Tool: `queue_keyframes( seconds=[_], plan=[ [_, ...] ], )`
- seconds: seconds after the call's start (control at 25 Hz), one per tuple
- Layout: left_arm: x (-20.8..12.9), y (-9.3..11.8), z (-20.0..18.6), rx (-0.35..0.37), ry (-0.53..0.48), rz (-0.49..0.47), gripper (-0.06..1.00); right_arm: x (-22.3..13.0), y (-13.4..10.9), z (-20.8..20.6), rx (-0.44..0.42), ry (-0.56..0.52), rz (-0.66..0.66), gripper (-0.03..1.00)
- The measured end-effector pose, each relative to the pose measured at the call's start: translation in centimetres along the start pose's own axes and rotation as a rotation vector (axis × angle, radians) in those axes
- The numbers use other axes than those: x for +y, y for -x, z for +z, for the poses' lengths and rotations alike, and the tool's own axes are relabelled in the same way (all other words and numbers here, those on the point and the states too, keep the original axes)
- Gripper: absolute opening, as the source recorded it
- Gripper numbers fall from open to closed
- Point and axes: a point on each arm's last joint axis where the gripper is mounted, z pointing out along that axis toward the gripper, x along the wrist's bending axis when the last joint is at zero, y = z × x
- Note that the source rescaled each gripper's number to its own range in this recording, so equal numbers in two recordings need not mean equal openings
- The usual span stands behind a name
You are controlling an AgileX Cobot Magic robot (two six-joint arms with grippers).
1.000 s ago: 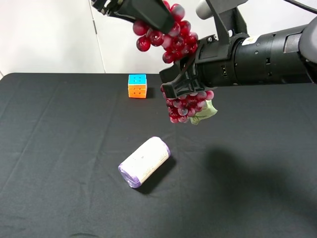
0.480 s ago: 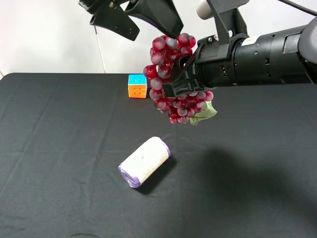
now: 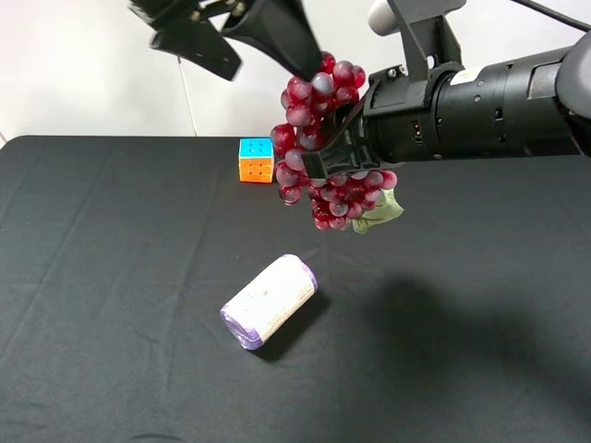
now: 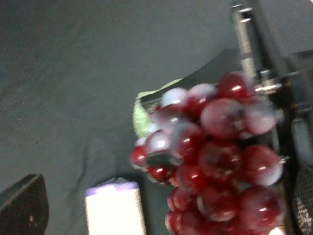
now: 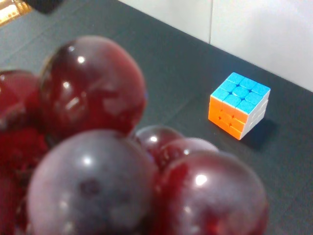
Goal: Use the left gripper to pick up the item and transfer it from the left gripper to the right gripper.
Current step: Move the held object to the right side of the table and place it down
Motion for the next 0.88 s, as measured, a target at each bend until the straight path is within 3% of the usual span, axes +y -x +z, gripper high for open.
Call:
queue_keyframes(
  seconds=[0.4,0.68,0.88],
  plan=[
    [-1.8,-0.3,-6.4,0.299,0.012,-0.016,1.0,0.0,0.0,0.0,0.0,0.0,0.001,0.02],
    [-4.1,0.0,-9.5,0.405,-0.078,-0.069,1.0,0.0,0.0,0.0,0.001,-0.002,0.001,0.02],
    [-7.3,-1.1,-9.5,0.523,-0.132,-0.112,1.0,-0.1,-0.1,0.0,0.008,-0.008,0.001,0.02]
  ],
)
